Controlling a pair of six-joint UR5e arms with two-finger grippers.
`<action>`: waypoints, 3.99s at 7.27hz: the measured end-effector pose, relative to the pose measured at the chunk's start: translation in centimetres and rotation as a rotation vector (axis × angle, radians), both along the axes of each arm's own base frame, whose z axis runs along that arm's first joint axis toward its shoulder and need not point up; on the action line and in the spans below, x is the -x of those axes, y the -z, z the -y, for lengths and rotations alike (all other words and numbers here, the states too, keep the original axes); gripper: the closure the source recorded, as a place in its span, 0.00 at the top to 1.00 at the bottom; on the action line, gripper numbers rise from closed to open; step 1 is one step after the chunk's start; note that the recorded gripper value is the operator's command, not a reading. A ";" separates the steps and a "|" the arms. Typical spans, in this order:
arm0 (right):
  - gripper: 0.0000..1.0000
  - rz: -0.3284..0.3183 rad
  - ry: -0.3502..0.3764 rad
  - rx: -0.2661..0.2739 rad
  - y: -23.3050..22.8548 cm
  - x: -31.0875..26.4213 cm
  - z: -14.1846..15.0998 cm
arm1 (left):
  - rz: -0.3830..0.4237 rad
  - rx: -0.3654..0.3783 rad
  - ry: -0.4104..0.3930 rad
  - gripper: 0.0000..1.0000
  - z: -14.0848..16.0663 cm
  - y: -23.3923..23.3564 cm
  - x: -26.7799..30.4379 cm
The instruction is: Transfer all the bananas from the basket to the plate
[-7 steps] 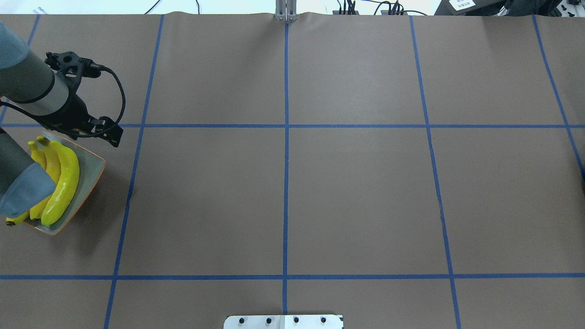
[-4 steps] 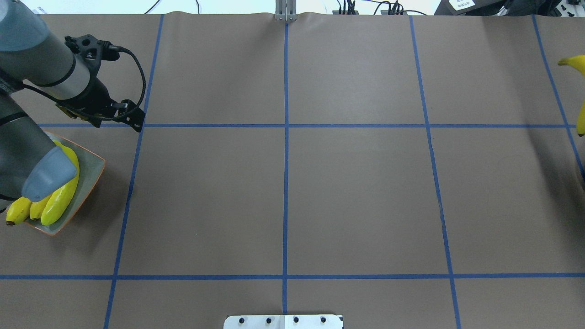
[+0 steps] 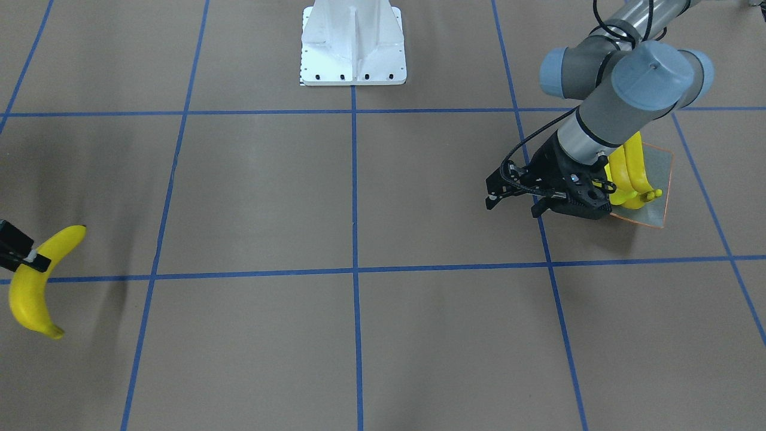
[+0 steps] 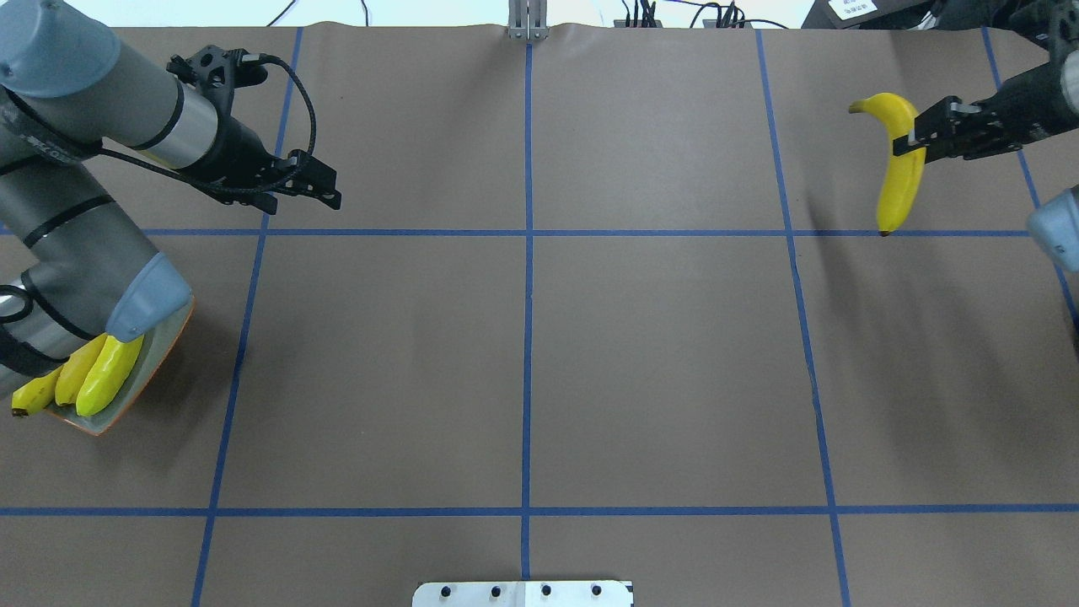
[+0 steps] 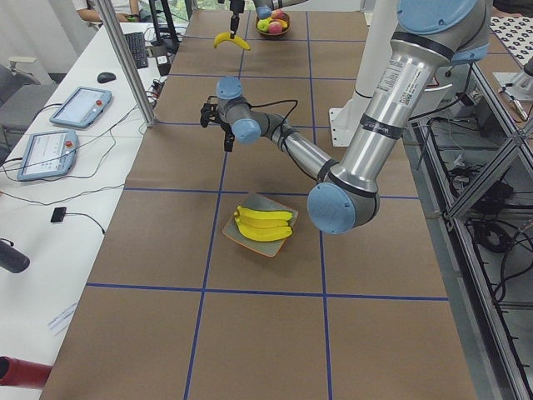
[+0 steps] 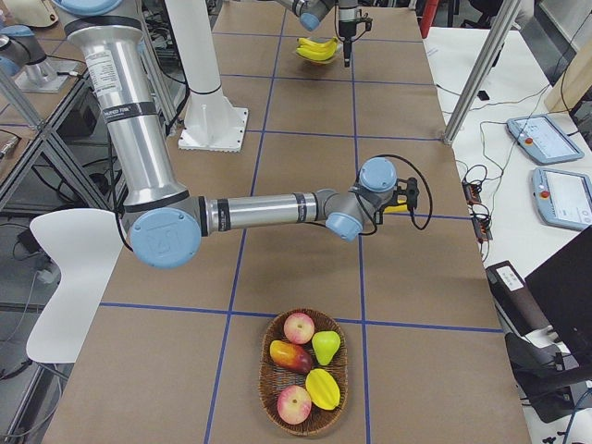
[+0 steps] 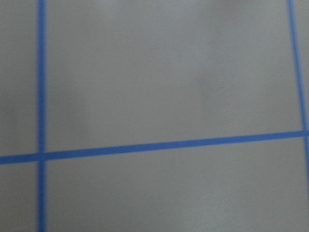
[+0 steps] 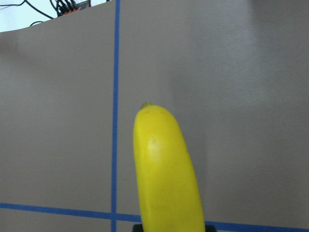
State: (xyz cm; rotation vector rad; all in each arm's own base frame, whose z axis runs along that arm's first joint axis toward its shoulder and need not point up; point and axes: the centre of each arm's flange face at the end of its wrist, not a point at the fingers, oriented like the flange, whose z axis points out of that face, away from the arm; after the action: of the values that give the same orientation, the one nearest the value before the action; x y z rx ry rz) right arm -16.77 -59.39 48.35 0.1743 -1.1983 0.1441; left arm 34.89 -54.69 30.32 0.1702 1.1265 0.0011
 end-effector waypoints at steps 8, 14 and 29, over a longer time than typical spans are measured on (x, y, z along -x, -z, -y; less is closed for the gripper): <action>0.00 0.216 0.051 0.079 14.5 19.9 -4.3 | -0.261 -0.191 -0.149 1.00 -5.8 14.9 -11.7; 0.00 0.300 0.119 0.125 20.5 23.8 -8.4 | -0.308 -0.255 -0.149 0.99 -9.4 18.2 -17.4; 1.00 0.330 0.076 0.124 20.0 19.6 -10.6 | -0.202 -0.050 -0.145 0.00 -8.2 16.0 -15.4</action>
State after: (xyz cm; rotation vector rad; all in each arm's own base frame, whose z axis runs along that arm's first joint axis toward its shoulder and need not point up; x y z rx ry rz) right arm -36.32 -48.82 28.33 -0.0053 -1.5181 0.1851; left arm 50.25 -46.49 14.33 0.1349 1.3394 0.1444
